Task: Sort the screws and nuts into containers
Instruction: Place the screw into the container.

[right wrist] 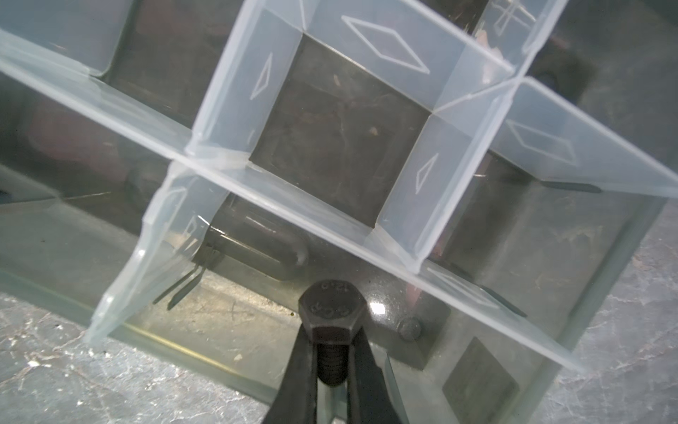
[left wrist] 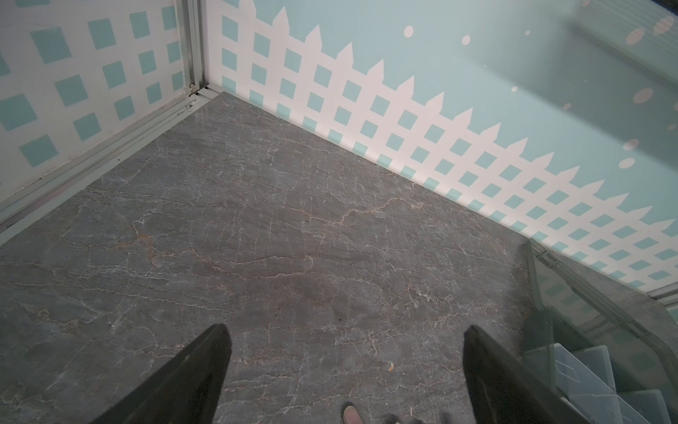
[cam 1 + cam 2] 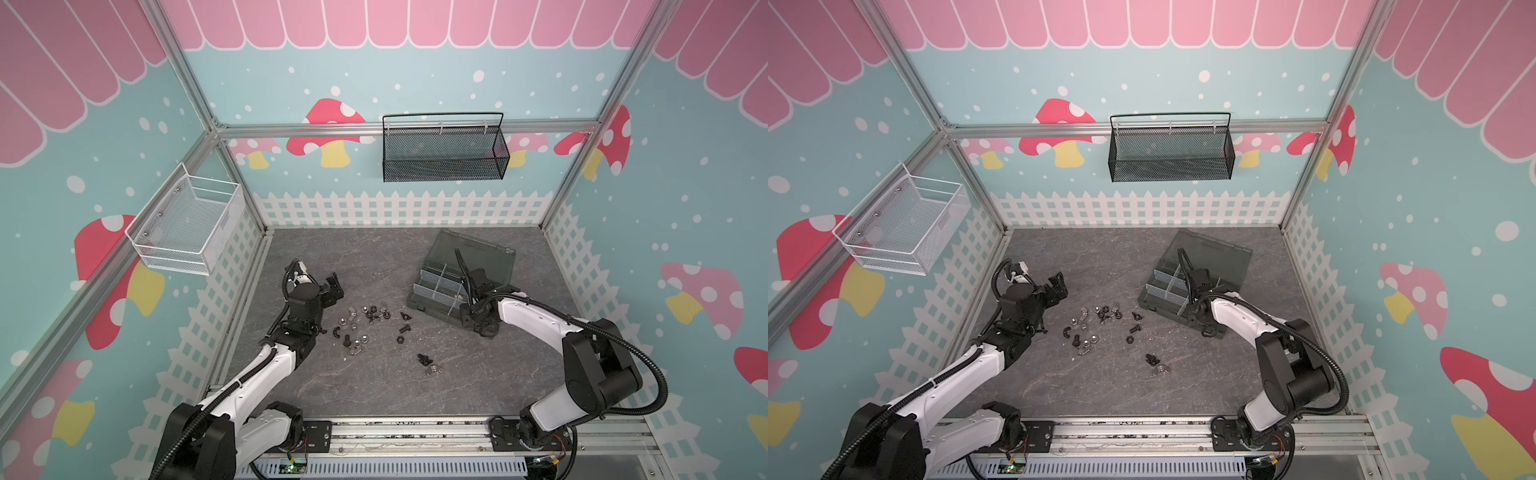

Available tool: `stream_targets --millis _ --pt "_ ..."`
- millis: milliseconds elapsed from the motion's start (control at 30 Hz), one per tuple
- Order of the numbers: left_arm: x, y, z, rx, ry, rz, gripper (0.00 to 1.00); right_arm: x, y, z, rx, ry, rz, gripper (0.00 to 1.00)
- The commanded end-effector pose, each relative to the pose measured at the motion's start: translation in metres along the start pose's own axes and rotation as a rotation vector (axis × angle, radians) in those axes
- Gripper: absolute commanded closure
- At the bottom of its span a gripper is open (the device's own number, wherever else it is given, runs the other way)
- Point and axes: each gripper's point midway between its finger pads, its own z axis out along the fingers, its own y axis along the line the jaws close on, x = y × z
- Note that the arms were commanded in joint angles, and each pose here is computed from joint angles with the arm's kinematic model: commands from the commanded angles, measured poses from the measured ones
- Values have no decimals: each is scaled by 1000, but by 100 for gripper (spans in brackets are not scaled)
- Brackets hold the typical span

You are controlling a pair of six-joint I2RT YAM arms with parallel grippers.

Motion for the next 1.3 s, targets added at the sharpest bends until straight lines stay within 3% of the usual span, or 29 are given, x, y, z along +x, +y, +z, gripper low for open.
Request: stream_targets --millis 0,200,567,900,1067,1267 --pt "-3 -1 -1 -4 -4 -14 1 4 -4 5 12 14 3 82" --pt "-3 -3 0 1 1 -16 1 1 -6 -2 17 -1 7 63" --pt "-5 -4 -1 4 -7 -25 0 -27 15 -44 -90 -115 -7 60" --pt "-2 0 0 -12 -2 -34 1 -30 103 -70 -215 -168 -208 59" --pt "-1 1 0 -12 0 -35 1 -21 143 -54 -261 -106 -240 56" --pt "1 5 -3 -24 -6 -32 1 -16 174 -31 -235 -47 -251 46"
